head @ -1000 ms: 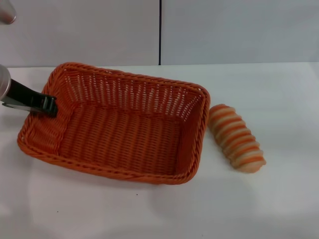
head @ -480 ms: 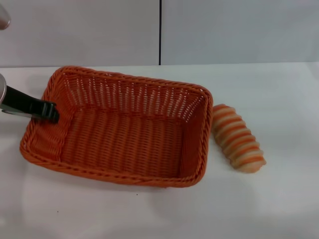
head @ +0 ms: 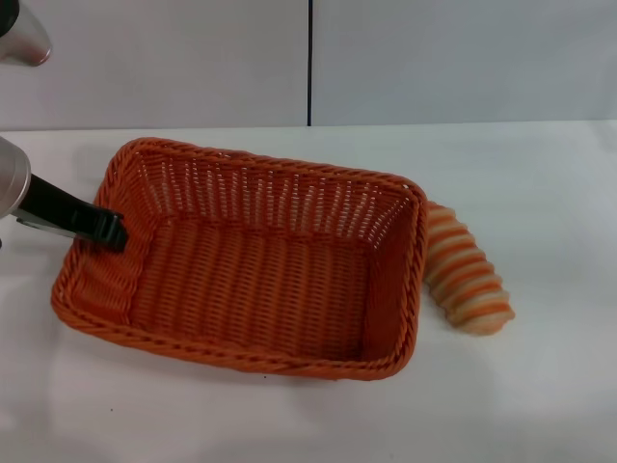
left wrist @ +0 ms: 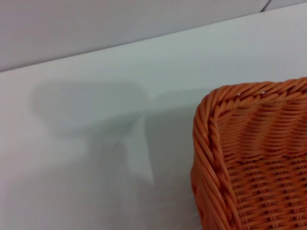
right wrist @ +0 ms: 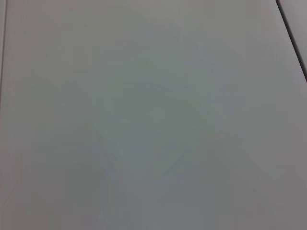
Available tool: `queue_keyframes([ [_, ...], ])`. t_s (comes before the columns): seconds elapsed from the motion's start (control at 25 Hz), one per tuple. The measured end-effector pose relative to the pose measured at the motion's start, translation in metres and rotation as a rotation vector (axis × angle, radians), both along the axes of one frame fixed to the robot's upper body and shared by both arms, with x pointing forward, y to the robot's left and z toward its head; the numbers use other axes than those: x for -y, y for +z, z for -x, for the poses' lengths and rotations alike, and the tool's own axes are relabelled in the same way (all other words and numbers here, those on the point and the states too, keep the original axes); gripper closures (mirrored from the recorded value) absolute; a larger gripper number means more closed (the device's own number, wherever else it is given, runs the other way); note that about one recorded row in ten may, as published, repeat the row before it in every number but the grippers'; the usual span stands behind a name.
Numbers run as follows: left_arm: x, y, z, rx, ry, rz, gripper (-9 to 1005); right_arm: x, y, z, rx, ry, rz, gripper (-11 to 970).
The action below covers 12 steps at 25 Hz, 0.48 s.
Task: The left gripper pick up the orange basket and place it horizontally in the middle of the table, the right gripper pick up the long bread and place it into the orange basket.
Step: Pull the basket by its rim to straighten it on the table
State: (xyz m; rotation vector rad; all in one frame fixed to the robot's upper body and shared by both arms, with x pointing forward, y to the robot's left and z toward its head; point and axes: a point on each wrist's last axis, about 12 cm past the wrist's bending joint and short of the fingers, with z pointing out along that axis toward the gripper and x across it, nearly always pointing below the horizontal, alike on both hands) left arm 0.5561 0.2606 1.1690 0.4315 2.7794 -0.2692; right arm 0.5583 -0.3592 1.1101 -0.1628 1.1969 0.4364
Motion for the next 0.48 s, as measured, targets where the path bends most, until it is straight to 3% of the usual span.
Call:
queue_keyframes([
  [0.48,-0.017,0.011,-0.002,0.022,0.063,0.057,659,-0.002,-0.001,0.002,0.005,-0.002,0.011,414],
])
